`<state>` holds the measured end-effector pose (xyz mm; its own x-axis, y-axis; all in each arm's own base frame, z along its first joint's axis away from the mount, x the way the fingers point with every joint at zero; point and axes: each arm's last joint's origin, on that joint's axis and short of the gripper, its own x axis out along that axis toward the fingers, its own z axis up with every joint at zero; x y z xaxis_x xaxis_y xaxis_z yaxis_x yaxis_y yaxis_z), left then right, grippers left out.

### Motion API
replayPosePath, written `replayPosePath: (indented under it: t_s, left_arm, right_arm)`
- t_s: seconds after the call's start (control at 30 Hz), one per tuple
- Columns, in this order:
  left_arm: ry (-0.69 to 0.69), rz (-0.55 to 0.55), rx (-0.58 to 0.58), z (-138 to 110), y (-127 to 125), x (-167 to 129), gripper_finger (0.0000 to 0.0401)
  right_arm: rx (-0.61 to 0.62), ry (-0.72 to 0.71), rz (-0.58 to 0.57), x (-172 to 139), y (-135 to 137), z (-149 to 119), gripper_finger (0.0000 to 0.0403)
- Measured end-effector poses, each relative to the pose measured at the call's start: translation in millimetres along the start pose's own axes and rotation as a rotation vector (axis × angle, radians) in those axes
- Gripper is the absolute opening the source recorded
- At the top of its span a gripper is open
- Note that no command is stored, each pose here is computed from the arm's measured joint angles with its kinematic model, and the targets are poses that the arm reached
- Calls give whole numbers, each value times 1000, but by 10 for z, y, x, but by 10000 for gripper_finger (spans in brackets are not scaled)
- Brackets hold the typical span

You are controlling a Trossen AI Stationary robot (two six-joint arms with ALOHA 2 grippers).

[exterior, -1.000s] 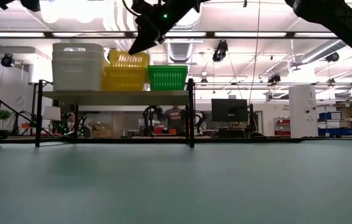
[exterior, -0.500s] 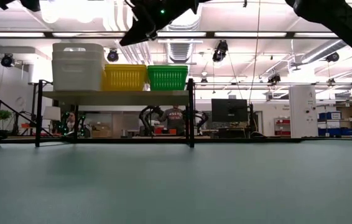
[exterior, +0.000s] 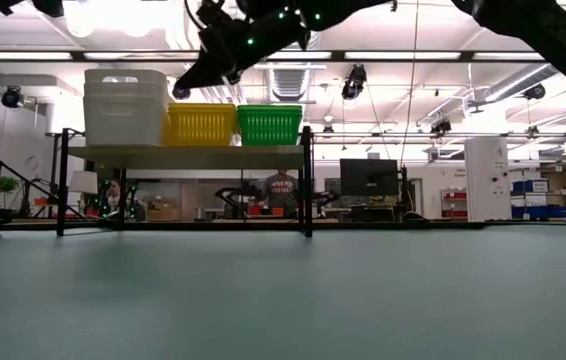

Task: Stack baskets on shelf by color
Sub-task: Stack the yellow basket on the yellow basket on the shelf

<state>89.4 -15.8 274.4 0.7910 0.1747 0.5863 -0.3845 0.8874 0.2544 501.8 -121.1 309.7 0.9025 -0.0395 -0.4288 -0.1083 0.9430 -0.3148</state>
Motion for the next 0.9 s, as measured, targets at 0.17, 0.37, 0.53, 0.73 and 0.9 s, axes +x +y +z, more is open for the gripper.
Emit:
replayPosePath:
  t_s: [0.17,0.37,0.53,0.73,0.9]
  left_arm:
    - [-1,1,0,2,1,1,0]
    - [-1,1,-1,4,2,1,0]
    - [-1,1,-1,4,2,1,0]
    - [-2,1,-1,4,3,1,0]
    - [-2,2,-1,5,3,1,0]
  right_arm:
    - [12,-61,-28,86,19,-73,11]
    - [8,-39,-73,111,19,-123,11]
    - [6,-25,-82,118,20,-146,11]
    - [8,-10,-75,142,38,-189,11]
    - [-1,18,-124,226,46,-277,11]
